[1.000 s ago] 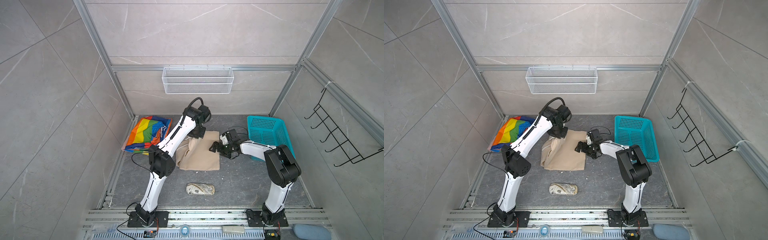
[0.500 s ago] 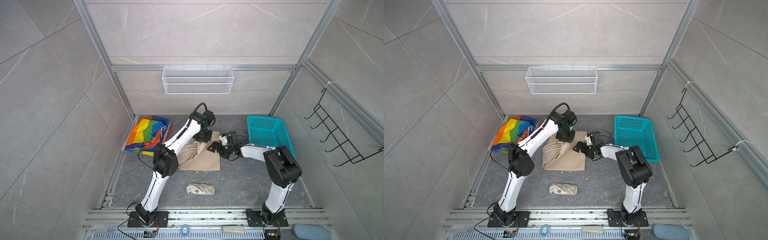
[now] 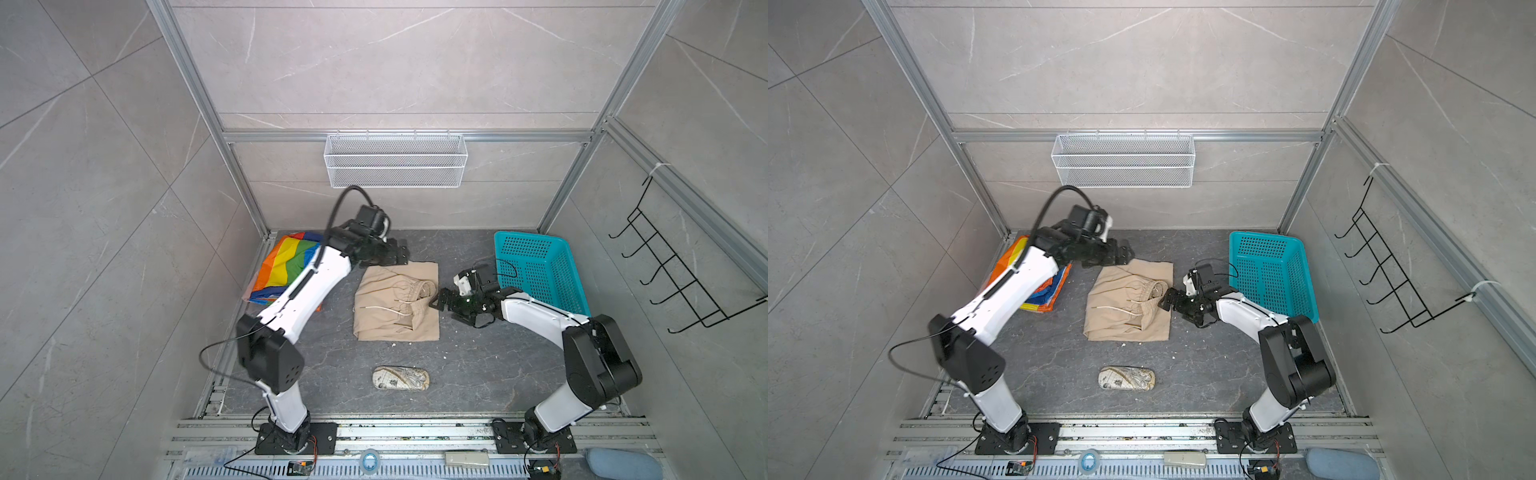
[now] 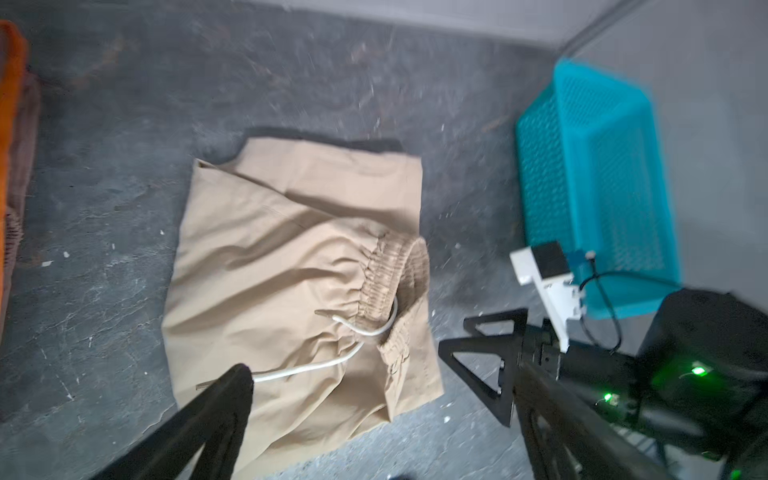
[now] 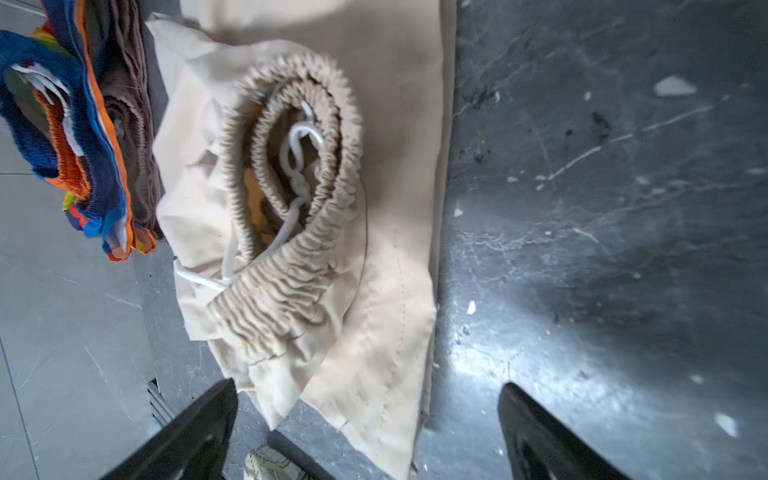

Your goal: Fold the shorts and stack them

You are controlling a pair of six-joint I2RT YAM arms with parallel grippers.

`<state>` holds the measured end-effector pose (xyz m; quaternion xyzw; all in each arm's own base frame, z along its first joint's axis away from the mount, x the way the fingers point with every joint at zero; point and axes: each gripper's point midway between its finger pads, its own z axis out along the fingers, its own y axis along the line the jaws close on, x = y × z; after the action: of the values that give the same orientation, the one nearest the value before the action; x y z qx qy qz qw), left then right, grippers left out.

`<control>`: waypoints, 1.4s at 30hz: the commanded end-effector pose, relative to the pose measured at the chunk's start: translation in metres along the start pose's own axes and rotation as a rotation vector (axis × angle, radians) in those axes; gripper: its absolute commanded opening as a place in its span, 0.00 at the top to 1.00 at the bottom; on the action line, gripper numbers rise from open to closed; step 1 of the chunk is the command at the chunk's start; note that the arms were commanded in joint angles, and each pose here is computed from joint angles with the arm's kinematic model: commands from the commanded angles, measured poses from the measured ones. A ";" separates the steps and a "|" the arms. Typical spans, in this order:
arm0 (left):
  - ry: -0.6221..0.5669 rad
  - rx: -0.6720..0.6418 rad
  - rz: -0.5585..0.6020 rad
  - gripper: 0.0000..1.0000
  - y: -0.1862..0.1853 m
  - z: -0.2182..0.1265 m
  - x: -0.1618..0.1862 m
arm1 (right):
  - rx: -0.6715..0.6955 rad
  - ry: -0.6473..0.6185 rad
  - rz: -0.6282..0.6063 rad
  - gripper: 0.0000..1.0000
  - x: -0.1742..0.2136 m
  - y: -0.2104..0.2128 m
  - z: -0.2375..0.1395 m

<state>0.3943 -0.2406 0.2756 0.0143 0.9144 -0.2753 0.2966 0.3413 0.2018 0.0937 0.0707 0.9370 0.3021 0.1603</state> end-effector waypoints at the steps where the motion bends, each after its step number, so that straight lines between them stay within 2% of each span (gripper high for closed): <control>1: -0.015 0.203 -0.212 0.00 0.008 0.022 0.002 | 0.074 -0.028 -0.054 0.01 -0.007 0.006 -0.013; 6: 0.030 0.251 -0.401 0.00 0.036 0.058 0.043 | 0.166 -0.010 -0.158 0.01 -0.005 0.033 0.007; 10: 0.007 0.284 -0.559 0.00 0.059 0.077 0.067 | 0.280 -0.008 -0.220 0.01 0.002 0.041 0.034; 15: 0.045 0.231 -0.629 0.00 0.084 0.097 0.099 | 0.404 0.008 -0.258 0.01 0.010 0.021 0.052; 17: 0.056 0.207 -0.640 0.00 0.093 0.102 0.110 | 0.449 0.009 -0.257 0.01 0.011 0.005 0.052; 21: 0.068 0.165 -0.648 0.00 0.109 0.105 0.126 | 0.453 0.011 -0.207 0.01 0.017 -0.026 0.040; 28: 0.083 0.128 -0.635 0.00 0.119 0.107 0.134 | 0.375 0.027 -0.158 0.01 0.032 -0.052 0.018; 30: 0.074 0.153 -0.615 0.00 0.112 0.103 0.126 | 0.335 0.006 -0.148 0.01 0.027 -0.044 0.008; 36: 0.001 0.186 -0.505 0.00 0.080 0.067 0.080 | 0.178 -0.081 -0.151 0.01 -0.008 0.014 -0.011; 39: -0.013 0.195 -0.508 0.00 0.077 0.062 0.074 | 0.143 -0.088 -0.126 0.01 -0.025 0.030 0.004; 42: 0.002 0.177 -0.531 0.00 0.085 0.070 0.083 | 0.148 -0.091 -0.110 0.01 -0.042 0.037 0.031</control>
<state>0.3809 -0.2221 0.1499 -0.1961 0.8514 -0.4382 0.2114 0.3798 0.2228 0.1186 0.0360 0.9499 0.2112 0.2278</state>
